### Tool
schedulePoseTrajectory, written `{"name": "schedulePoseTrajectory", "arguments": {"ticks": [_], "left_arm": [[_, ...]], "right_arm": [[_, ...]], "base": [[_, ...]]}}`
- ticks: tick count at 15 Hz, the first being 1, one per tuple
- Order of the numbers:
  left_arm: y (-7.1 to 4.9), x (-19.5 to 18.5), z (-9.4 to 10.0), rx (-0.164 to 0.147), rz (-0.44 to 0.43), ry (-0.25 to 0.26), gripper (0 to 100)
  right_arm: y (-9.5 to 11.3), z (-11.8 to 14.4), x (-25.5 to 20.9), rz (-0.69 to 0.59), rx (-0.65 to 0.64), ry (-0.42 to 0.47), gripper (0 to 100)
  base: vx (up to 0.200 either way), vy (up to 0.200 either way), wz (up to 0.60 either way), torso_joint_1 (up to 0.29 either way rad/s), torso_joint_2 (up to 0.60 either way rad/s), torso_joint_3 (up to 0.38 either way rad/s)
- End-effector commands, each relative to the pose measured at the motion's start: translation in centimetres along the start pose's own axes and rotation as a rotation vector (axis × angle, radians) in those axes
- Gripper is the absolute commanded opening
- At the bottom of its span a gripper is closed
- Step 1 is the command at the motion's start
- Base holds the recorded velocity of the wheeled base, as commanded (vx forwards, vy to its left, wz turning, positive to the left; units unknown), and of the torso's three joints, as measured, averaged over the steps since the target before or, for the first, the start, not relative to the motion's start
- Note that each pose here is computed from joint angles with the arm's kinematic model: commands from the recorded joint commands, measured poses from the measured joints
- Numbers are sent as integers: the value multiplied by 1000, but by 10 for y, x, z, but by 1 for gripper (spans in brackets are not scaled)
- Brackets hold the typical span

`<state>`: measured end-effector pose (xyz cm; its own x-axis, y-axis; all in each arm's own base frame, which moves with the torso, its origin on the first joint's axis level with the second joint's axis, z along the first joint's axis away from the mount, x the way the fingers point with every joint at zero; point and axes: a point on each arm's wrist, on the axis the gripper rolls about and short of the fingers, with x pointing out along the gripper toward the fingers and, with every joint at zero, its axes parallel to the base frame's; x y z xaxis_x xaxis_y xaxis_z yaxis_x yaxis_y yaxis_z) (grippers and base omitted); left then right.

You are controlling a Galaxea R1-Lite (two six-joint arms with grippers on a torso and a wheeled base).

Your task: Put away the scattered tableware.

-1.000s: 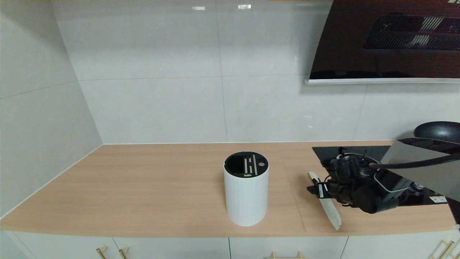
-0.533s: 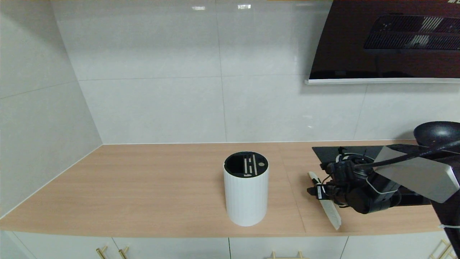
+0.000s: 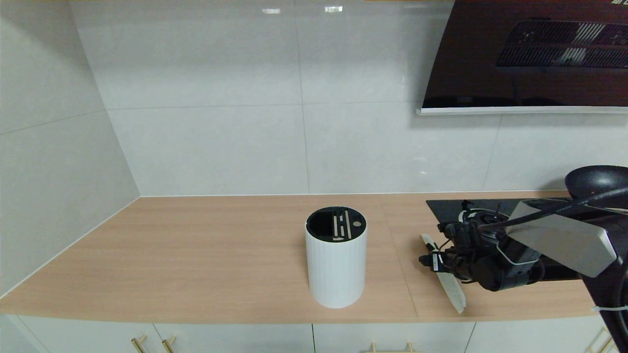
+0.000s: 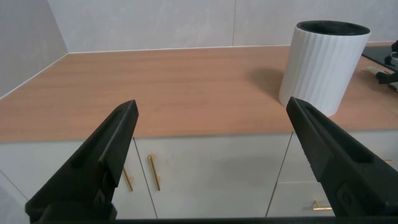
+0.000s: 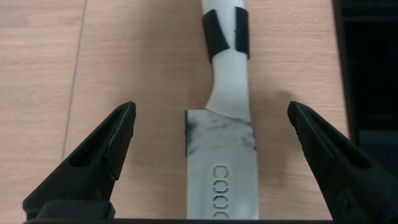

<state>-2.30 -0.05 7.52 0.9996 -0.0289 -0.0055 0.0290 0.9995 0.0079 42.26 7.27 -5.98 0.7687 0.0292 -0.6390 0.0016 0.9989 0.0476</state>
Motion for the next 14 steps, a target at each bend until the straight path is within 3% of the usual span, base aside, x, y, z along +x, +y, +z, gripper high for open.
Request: {"name": "schedulePoseTrajectory", "arguments": {"ticks": [1,14], "left_arm": [[0,0,0,1,0,1,100],[0,0,0,0,0,1,100]], "right_arm": [[0,1,0,1,0,-1,100],[-3,-6,0,-12,-5,54,100]], "base": [[0,0,0,0,0,0],[0,0,0,0,0,0]]}}
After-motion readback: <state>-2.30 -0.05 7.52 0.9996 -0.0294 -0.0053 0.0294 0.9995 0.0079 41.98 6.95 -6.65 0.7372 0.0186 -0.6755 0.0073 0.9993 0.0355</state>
